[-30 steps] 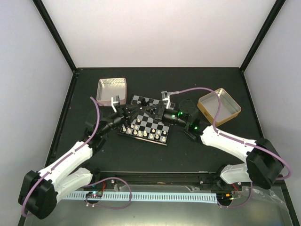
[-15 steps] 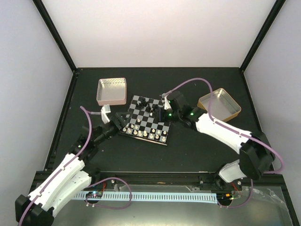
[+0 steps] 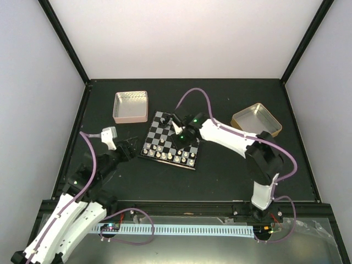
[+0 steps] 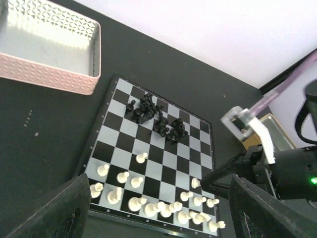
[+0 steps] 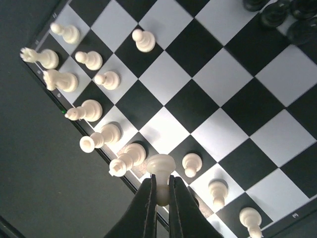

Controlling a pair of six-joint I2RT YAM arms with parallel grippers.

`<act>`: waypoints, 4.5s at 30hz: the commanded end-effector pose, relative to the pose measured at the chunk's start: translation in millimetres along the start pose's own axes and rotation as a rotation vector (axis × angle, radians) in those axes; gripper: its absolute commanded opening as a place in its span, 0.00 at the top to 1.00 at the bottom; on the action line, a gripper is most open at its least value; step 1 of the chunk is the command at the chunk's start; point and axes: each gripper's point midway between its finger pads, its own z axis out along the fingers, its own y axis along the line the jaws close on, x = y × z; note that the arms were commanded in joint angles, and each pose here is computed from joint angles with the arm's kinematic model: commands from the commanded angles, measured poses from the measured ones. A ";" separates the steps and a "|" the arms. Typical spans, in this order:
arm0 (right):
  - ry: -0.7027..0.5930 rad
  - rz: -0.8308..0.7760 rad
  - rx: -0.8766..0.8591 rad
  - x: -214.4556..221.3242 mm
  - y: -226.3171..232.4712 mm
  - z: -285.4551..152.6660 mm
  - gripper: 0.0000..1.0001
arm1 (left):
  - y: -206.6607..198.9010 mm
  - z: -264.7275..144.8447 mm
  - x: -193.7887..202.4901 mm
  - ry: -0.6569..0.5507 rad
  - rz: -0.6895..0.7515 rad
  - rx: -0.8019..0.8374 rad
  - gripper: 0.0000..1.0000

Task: Set up the chess pieces on the board
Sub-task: Place the chess piece on the chessboard, then pick up the chess piece from the chessboard.

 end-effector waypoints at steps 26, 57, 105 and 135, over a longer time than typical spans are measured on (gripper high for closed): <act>0.208 -0.072 0.094 9.5 3.2 57.6 0.93 | 16.1 -15.5 -3.9 -0.025 0.137 -0.081 0.18; 0.160 -0.064 0.088 5.1 3.8 54.1 0.82 | 13.3 7.0 10.9 0.055 0.124 -0.061 0.16; -0.334 0.223 0.053 0.1 -44.8 -33.5 0.74 | -4.1 160.8 80.5 0.645 0.255 -0.288 0.53; -0.325 0.232 0.033 5.6 -52.2 -32.4 0.77 | 23.2 215.3 110.7 0.737 0.304 -0.380 0.73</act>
